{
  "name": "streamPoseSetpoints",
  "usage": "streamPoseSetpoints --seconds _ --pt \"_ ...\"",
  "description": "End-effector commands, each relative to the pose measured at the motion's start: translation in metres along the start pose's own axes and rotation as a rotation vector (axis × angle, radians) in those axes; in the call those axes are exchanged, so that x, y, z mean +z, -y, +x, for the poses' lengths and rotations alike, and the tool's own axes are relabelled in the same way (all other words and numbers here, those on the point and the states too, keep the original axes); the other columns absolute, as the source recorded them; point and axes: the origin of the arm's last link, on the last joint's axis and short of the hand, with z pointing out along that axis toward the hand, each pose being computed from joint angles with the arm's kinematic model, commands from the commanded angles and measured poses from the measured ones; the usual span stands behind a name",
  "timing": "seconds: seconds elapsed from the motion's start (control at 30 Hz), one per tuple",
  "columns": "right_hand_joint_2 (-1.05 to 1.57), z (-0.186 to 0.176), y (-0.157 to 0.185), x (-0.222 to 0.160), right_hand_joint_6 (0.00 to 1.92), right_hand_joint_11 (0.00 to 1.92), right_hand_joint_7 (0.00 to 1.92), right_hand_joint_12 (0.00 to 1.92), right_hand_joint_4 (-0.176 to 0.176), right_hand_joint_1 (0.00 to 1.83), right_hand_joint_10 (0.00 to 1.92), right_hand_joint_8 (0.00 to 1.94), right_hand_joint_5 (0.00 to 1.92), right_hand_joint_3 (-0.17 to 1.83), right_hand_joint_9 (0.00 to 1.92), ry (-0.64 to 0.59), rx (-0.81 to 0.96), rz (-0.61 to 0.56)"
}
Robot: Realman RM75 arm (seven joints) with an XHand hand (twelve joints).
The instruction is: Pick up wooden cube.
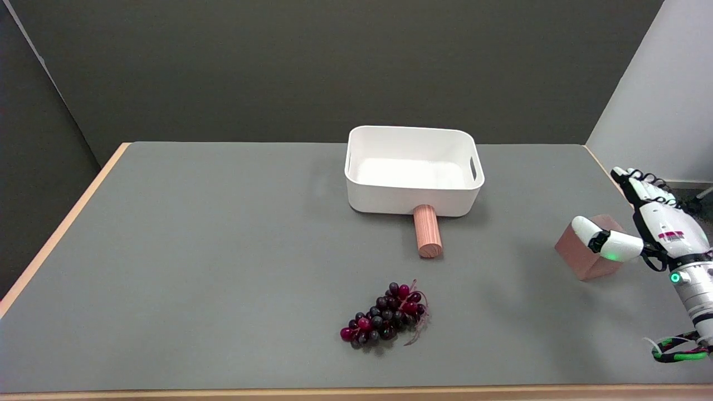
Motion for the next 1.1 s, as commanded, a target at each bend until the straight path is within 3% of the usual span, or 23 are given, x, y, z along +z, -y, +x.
streamPoseSetpoints --seconds 0.03,0.7,0.9,1.1 --pt "0.47 -0.019 -0.022 -0.002 0.19 0.00 0.00 0.77 -0.013 0.24 0.20 0.11 0.03 0.89 0.00 0.037 -0.006 -0.156" --pt "0.47 -0.026 -0.013 0.002 0.16 0.00 0.00 0.70 -0.029 0.27 0.10 0.08 0.04 0.88 0.00 0.054 0.051 -0.183" --pt "0.47 -0.034 -0.006 0.008 0.19 0.00 0.00 0.72 -0.071 0.26 0.10 0.10 0.04 0.88 0.00 0.071 0.023 -0.183" --pt "0.47 -0.041 0.001 0.014 0.19 0.00 0.00 0.74 -0.076 0.25 0.11 0.10 0.04 0.88 0.00 0.081 0.008 -0.176"
